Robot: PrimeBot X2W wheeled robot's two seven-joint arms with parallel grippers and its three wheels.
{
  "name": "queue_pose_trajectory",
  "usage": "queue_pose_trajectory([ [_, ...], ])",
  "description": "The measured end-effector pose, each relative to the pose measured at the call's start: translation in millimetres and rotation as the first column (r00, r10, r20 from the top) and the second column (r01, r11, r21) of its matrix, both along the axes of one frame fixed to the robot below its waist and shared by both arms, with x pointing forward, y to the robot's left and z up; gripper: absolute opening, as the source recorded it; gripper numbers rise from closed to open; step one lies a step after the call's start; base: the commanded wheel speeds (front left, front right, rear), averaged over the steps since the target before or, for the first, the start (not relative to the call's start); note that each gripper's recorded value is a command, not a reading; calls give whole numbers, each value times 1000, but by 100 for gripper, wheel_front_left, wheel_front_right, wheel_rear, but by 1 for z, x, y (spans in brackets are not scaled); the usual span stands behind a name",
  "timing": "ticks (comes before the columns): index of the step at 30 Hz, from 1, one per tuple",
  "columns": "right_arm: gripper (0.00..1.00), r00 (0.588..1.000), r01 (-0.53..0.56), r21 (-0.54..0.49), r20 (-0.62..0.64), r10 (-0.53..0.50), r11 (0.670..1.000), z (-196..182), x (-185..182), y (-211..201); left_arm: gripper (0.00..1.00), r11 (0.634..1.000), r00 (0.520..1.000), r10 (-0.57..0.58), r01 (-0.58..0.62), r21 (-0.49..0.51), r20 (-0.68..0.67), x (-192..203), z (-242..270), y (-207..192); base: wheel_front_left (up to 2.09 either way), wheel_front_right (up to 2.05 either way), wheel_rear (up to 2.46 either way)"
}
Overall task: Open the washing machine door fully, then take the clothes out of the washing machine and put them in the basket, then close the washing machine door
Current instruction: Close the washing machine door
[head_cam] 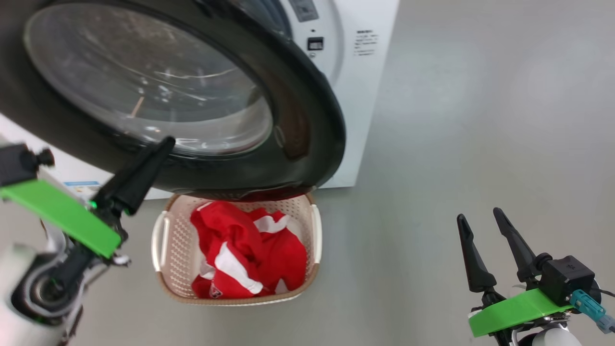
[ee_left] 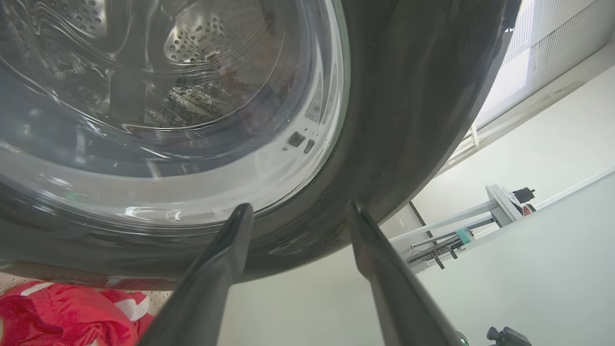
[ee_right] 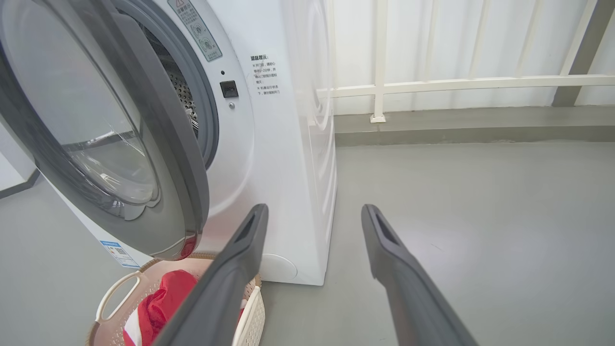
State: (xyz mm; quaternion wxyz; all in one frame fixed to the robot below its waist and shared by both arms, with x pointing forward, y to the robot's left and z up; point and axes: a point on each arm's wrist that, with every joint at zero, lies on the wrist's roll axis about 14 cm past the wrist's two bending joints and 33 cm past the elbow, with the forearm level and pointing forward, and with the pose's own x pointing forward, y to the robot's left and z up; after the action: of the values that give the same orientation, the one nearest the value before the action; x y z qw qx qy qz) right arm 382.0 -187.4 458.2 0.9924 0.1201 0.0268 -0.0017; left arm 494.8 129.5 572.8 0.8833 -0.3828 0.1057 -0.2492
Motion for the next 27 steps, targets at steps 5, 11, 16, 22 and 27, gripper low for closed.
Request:
queue_pose_trajectory([
  [5,100,999,-32,-5,11,32,999,3,2,10,100,995,995,93,-94,-39,-24,-19,-13,22,0,0,0],
  [11,100,999,-54,-5,3,54,999,1,-1,17,100,981,979,189,-192,-37,-77,-45,-41,45,0,0,0],
  [16,100,998,-56,-4,10,56,998,3,-1,18,100,964,956,262,-265,-9,-130,-64,-71,63,0,0,0],
  [22,100,1000,-30,-8,0,30,1000,1,-7,10,100,946,927,324,-318,63,-189,-88,-110,76,0,0,0],
  [27,100,1000,6,-13,-6,-6,1000,0,-14,-2,100,932,903,363,-347,109,-230,-104,-135,84,0,0,0],
])
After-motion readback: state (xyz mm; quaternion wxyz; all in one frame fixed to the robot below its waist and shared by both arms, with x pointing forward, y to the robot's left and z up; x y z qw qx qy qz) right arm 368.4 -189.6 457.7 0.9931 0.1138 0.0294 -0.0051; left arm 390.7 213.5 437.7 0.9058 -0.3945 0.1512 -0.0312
